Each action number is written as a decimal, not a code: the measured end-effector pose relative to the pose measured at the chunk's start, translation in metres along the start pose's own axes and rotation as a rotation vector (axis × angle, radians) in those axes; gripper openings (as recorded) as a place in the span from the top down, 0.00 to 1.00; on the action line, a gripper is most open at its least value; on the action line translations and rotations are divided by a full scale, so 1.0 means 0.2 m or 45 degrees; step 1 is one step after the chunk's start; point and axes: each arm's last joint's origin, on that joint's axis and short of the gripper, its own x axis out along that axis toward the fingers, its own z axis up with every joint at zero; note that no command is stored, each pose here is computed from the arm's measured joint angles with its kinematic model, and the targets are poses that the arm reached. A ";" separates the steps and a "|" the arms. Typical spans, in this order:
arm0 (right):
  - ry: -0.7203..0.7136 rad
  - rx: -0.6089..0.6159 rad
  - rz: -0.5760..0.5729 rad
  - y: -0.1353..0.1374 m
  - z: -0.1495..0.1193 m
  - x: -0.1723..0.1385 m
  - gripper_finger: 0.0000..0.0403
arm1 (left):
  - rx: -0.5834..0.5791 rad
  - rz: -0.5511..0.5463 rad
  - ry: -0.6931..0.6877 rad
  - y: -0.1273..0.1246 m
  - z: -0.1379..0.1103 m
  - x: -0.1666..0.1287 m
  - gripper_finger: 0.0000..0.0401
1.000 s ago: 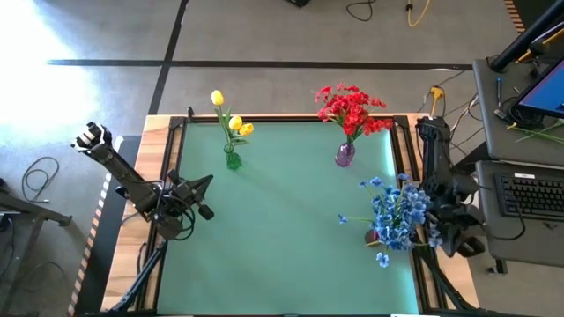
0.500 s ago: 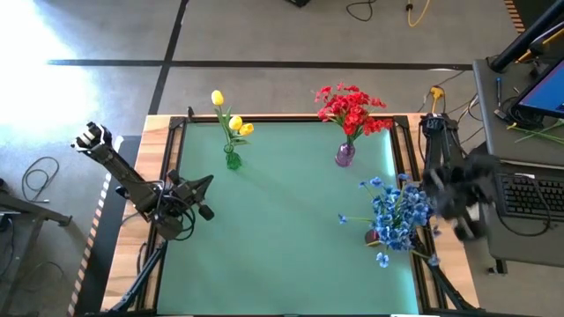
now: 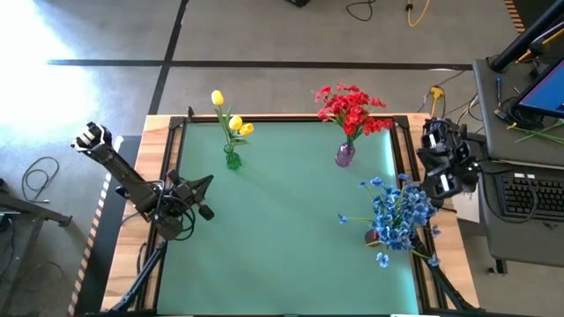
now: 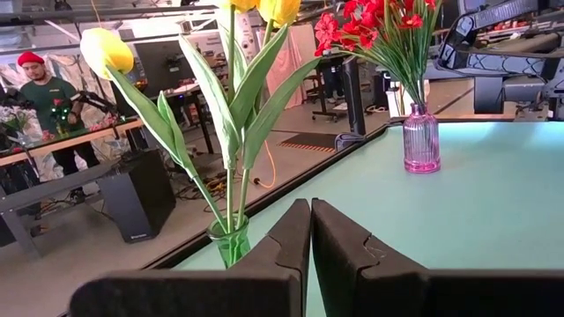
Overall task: Sort flowers into vase by color
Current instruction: Return to Home Position
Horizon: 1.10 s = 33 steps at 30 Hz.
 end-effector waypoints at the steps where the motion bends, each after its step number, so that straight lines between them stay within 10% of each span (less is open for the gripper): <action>1: 0.030 -0.004 -0.026 -0.01 0.00 0.00 0.97 | -0.001 0.000 0.000 0.00 0.00 0.00 1.00; 33: 0.060 -0.094 0.048 0.20 0.01 0.11 0.98 | -0.083 0.001 0.000 -0.01 0.02 0.00 1.00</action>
